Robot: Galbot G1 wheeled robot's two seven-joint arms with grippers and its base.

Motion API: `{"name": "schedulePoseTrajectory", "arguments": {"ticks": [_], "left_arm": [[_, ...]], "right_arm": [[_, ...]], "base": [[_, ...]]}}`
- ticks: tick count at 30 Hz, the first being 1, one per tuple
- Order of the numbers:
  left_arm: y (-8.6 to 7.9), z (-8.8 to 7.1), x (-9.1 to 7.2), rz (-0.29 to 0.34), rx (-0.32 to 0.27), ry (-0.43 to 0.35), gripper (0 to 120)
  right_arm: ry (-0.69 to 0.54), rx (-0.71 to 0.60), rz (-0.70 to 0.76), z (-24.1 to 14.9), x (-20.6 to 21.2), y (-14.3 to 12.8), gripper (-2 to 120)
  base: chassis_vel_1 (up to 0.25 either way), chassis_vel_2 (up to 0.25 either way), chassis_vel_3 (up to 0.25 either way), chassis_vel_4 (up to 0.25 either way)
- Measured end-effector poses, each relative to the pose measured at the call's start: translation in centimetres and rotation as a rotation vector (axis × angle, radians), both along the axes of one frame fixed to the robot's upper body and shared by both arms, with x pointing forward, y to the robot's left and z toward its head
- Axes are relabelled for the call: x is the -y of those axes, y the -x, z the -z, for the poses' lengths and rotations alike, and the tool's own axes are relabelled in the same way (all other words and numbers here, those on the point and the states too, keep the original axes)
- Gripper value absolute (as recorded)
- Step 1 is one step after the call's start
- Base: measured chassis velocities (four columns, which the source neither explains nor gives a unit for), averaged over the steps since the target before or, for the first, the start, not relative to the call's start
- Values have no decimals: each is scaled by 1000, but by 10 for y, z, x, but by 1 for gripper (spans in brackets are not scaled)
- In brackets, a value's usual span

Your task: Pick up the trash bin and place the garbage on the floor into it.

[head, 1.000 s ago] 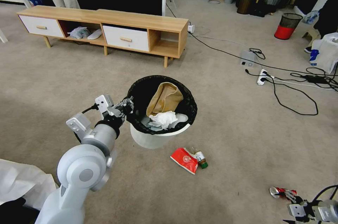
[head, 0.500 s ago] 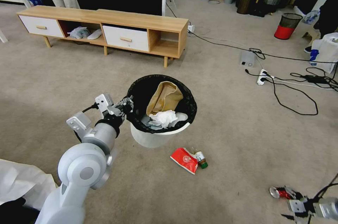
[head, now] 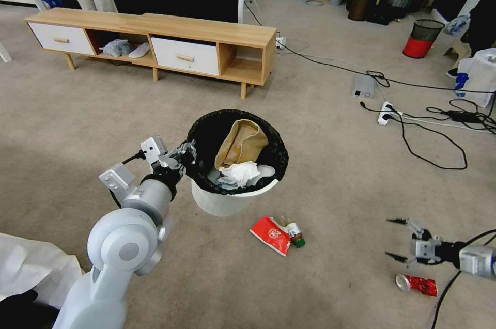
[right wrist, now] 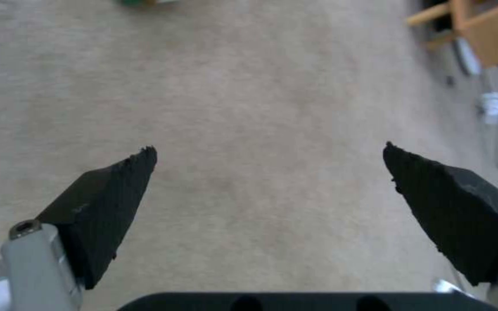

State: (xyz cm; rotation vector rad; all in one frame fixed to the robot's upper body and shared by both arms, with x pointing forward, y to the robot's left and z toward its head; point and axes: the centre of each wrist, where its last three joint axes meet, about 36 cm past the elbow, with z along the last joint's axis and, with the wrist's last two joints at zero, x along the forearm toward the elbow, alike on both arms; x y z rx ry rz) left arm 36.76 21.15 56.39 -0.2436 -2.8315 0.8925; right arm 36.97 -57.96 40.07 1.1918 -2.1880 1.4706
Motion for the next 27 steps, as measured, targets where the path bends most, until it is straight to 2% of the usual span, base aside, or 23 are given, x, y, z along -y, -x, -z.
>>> {"name": "schedulePoseTrajectory", "arguments": {"ticks": [6,9,10,11,12,13,15,20,27], "left_arm": [[-3,1,0,-3,-3,3,7],[-5,3,0,-4,-7,0,7],[-5,3,0,-4,-7,0,7],[-5,4,-1,-6,-10,-1,7],[-6,5,-2,-6,-12,0,7],[-6,5,-2,-6,-12,0,7],[-6,5,-2,-6,-12,0,7],[-6,5,-2,-6,-11,0,7],[-4,3,-3,-6,-6,-6,7]], "right_arm": [[-60,76,79,-3,9,0,100],[-140,130,331,10,13,20,100],[-140,130,331,10,13,20,100],[-228,152,481,22,11,31,100],[-266,133,600,25,9,40,100],[-266,133,600,25,9,40,100],[-274,96,703,28,8,50,100],[-272,44,838,35,6,62,100],[-224,-71,856,52,12,77,100]], "base": [[0,0,0,0],[0,0,0,0],[0,0,0,0],[0,0,0,0],[0,0,0,0],[0,0,0,0],[0,0,0,0],[0,0,0,0],[0,0,0,0]]}}
